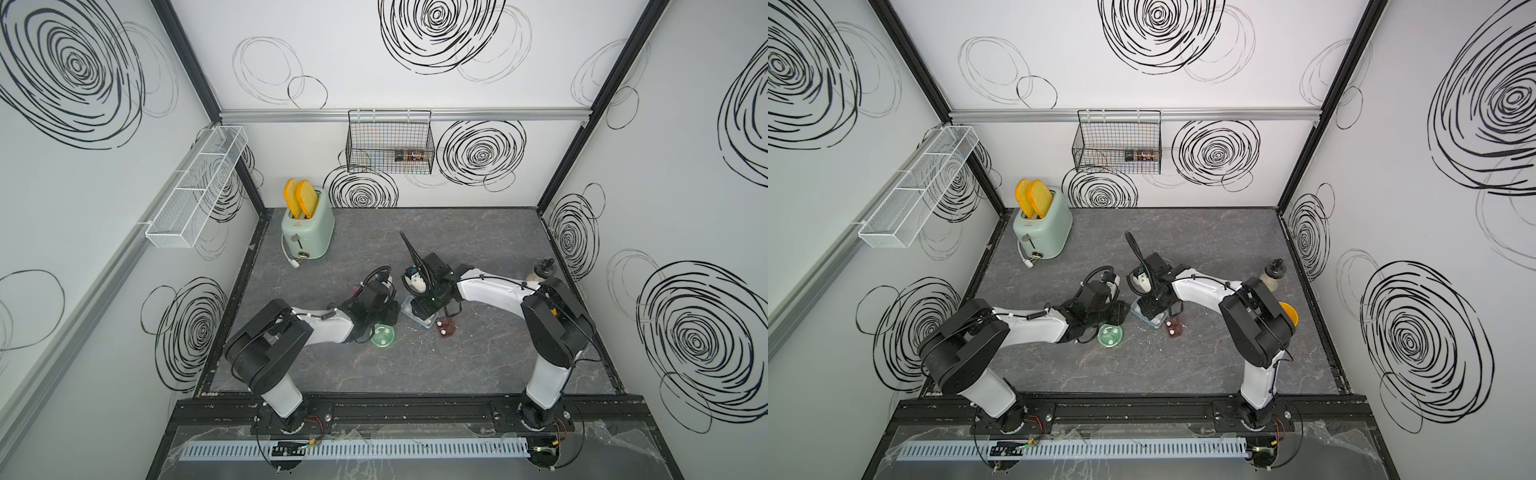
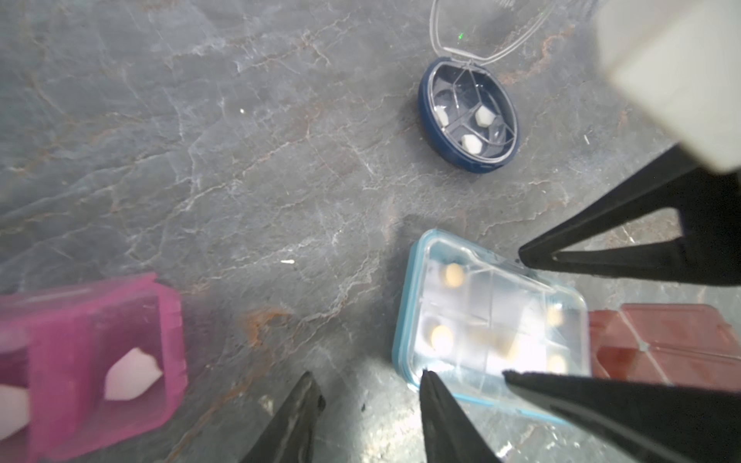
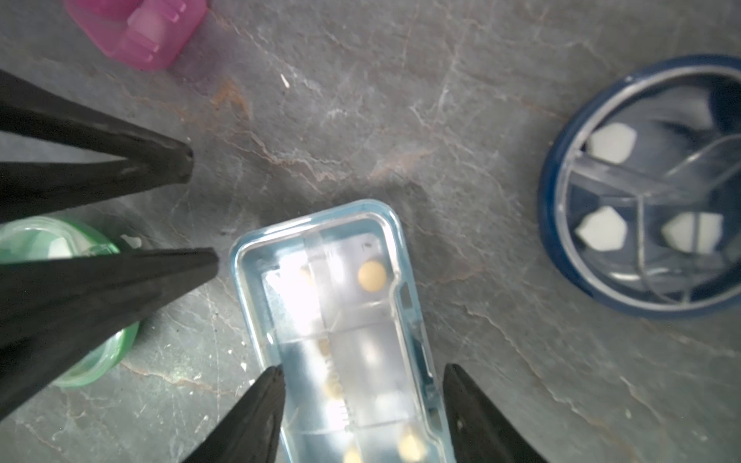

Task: Close pillboxes
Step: Close the pillbox at the center of the board.

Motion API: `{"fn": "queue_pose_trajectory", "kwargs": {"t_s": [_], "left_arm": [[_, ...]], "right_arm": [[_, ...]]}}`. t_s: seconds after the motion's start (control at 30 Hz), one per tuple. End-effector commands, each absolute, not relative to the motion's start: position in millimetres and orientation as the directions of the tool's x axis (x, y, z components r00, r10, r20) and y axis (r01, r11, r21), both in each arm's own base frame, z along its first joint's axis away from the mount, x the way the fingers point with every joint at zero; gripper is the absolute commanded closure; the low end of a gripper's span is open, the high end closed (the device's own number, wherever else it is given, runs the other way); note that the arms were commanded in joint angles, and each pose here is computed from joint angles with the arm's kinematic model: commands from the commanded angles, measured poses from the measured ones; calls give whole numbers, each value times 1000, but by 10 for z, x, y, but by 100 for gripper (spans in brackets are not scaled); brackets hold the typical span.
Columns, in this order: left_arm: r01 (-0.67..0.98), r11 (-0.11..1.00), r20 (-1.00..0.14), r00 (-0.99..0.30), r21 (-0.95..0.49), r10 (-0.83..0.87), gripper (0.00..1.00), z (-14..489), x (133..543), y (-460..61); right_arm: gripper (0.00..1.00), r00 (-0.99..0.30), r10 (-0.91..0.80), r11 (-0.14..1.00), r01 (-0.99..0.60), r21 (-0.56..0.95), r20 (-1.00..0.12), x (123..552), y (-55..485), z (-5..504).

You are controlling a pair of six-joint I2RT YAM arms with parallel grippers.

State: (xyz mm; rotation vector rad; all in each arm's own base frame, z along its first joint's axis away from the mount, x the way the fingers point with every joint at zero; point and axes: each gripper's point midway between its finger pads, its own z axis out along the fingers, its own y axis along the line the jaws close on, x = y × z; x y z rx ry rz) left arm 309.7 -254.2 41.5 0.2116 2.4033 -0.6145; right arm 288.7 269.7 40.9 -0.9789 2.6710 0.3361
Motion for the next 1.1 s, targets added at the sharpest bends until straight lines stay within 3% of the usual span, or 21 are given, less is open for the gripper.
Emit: {"fn": "queue_pose_trajectory", "kwargs": {"t_s": [0.0, 0.57, 1.07], "left_arm": [[325, 868, -676, -736, -376, -17, 53, 768, 3220, -2587], [338, 862, -746, -662, -378, -67, 46, 1513, 3200, -2295], [93, 825, -720, -549, -558, -425, 44, 1866, 3491, -876]], "right_arm": [[34, -715, -588, 740, -664, 105, -378, 2969, 2689, 717], [31, -619, -515, 695, -706, 133, -593, 3081, 2862, 1351], [29, -381, -421, 530, -840, 118, -823, 3170, 3277, 1890]]}}
